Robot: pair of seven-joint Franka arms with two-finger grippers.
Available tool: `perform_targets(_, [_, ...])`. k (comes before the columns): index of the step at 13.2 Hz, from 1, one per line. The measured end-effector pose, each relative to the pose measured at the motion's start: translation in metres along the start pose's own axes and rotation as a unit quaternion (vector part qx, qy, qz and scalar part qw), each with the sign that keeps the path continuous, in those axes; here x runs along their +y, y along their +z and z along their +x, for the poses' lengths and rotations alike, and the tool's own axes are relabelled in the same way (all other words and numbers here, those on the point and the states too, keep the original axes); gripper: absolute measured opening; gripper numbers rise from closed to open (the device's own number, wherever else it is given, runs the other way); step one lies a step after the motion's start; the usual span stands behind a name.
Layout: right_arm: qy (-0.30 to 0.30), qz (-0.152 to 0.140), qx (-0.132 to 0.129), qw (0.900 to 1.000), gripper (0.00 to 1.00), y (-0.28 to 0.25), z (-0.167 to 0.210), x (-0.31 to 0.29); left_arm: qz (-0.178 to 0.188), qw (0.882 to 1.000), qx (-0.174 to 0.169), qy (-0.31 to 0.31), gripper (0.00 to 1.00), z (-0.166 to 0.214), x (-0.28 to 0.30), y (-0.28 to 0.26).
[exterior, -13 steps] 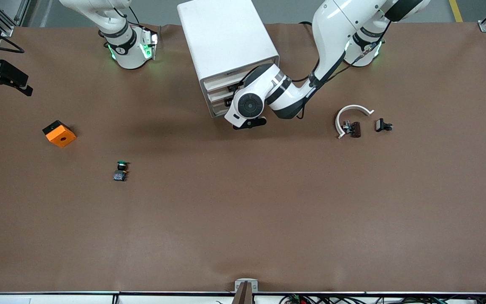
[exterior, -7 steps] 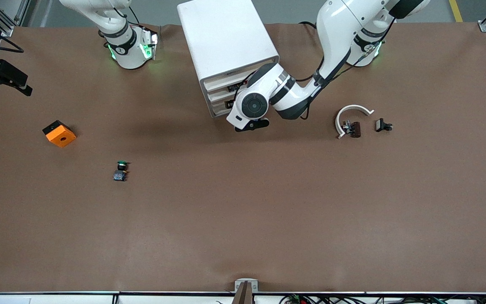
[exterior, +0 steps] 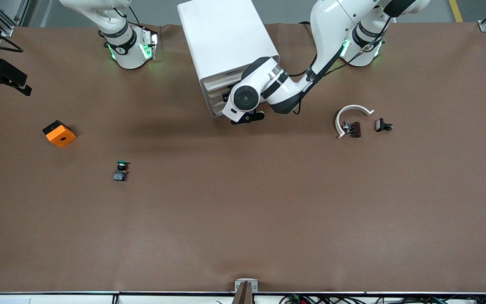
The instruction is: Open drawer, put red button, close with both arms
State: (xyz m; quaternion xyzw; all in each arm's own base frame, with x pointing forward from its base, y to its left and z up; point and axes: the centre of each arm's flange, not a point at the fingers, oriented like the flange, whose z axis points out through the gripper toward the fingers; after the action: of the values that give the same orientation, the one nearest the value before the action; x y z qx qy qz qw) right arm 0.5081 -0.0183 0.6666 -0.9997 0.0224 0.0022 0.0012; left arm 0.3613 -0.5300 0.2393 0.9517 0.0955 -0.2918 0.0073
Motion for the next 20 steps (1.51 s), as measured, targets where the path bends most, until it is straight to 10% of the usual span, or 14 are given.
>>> perform_targets(10, [0.0, 0.0, 0.0, 1.0, 1.0, 0.0, 0.0, 0.0, -0.082, 0.992, 0.045, -0.081, 1.0, 0.095, -0.049, -0.114])
perform_targets(15, [0.0, 0.0, 0.0, 1.0, 1.0, 0.0, 0.0, 0.0, -0.105, 0.97, 0.171, -0.138, 1.0, 0.185, -0.156, -0.233])
perform_targets(20, [0.0, 0.0, 0.0, 1.0, 1.0, 0.0, 0.0, 0.0, -0.008, 0.935, 0.317, -0.159, 1.0, 0.189, -0.26, -0.331])
